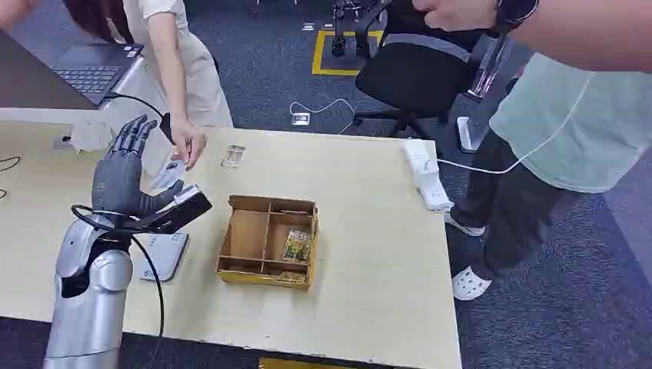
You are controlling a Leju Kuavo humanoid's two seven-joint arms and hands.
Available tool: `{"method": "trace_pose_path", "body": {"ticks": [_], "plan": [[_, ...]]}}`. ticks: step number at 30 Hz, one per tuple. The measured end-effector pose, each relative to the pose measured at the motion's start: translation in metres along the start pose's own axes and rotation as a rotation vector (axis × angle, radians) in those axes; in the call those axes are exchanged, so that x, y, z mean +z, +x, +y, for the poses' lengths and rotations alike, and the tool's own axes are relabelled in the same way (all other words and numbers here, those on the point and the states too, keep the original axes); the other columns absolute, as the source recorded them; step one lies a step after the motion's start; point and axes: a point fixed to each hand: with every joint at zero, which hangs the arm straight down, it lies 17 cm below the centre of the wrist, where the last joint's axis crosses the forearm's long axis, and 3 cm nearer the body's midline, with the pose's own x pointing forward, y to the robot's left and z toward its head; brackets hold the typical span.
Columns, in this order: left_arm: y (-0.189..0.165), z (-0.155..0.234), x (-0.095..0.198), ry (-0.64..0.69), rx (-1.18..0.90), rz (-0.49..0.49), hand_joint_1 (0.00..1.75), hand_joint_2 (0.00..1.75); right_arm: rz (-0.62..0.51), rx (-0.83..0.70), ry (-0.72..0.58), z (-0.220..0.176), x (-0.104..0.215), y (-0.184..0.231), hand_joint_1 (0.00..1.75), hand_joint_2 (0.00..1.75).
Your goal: Pass the card to the sensor for recognition and then transmit it.
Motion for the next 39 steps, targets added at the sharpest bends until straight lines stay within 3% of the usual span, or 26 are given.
{"method": "trace_pose_path", "body": {"ticks": [12, 13, 14, 16, 17, 39], "plan": [[0.0, -0.001, 0.0, -0.002, 0.0, 0.001, 0.16, 1.75, 0.0, 0.0, 0.0, 0.0, 0.0, 0.0, 0.0, 1.75], [-0.001, -0.001, 0.0, -0.003, 0.001, 0.002, 0.94, 1.75, 0.0, 0.0, 0.0, 0.0, 0.0, 0.0, 0.0, 1.75], [-0.001, -0.001, 0.0, -0.004, 0.001, 0.002, 1.54, 1.75, 0.0, 0.0, 0.0, 0.0, 0.0, 0.0, 0.0, 1.75], [-0.001, -0.002, 0.0, -0.005, 0.0, 0.002, 1.75, 1.75, 0.0, 0.0, 0.0, 0.0, 0.0, 0.0, 0.0, 1.75], [-0.001, -0.002, 0.0, -0.007, 0.002, 0.002, 1.75, 1.75, -0.002, 0.003, -0.002, -0.001, 0.0, 0.0, 0.0, 0.0], [-0.015, -0.006, 0.003, -0.036, -0.065, 0.011, 1.75, 1.75, -0.002, 0.028, -0.022, -0.006, -0.001, -0.002, 0.0, 0.0]]}}
